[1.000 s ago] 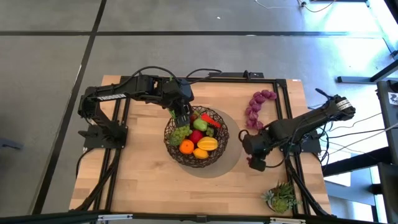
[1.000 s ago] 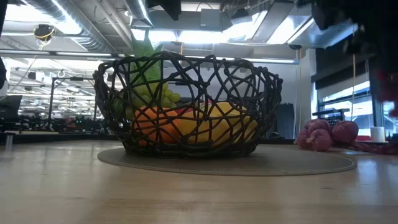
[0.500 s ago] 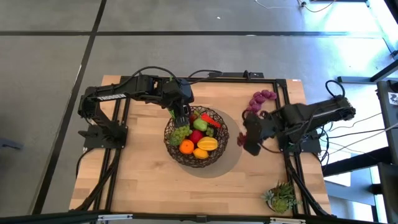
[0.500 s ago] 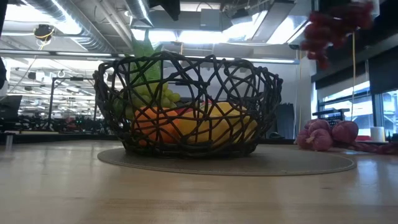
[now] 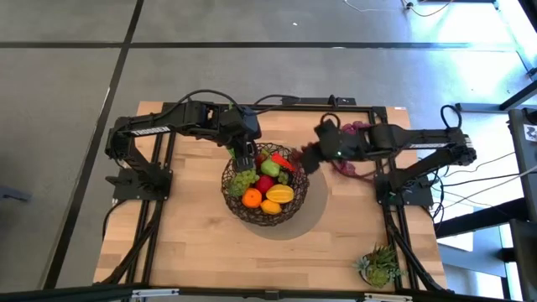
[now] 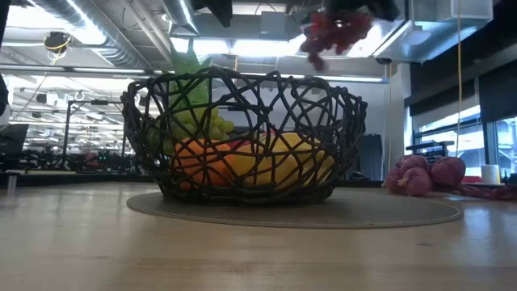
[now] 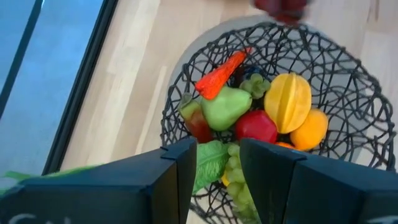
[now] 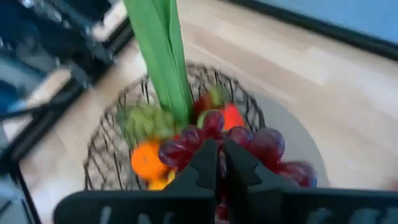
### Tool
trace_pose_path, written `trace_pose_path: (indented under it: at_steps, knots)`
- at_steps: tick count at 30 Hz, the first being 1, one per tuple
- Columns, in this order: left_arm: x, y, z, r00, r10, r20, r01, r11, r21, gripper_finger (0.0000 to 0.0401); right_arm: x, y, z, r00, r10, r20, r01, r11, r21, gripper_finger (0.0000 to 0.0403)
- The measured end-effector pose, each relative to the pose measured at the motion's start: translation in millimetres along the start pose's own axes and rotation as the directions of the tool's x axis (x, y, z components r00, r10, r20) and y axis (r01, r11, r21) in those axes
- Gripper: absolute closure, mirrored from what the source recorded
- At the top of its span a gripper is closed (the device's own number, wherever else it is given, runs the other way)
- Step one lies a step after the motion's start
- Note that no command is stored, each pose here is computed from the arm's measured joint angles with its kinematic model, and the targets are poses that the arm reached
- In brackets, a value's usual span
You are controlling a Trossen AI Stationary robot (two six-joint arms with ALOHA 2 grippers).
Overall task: Build produce basket
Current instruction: Put the dark red grapes into the wire basket
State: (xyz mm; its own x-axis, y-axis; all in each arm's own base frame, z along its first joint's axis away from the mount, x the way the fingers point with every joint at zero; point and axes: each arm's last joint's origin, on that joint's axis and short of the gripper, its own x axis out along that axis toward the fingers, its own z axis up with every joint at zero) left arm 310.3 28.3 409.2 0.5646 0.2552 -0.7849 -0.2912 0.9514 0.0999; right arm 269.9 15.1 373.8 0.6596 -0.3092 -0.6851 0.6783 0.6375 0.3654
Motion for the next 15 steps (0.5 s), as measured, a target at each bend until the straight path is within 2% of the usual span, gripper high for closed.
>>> trace_pose_path:
  at_steps: [5, 7, 15]
  knots:
    - [-3.0, 0.9, -1.8, 1.000, 0.001, -0.006, -0.001, 0.999, 0.042, 0.0289, 26.6, 12.3, 8.7, 0.997, 0.032, 0.065, -0.035, 0.998, 0.045, 0.0403]
    - [-3.7, 1.1, -1.9, 1.000, 0.001, -0.004, 0.000, 0.999, 0.053, 0.0289, 40.1, 18.2, 10.6, 0.996, 0.059, 0.071, -0.061, 0.997, 0.035, 0.0403]
    - [-5.6, 1.5, -2.2, 1.000, 0.000, 0.001, 0.000, 0.996, 0.087, 0.0289, 100.3, 19.9, 16.3, 0.998, 0.036, 0.045, -0.034, 0.998, -0.047, 0.0403]
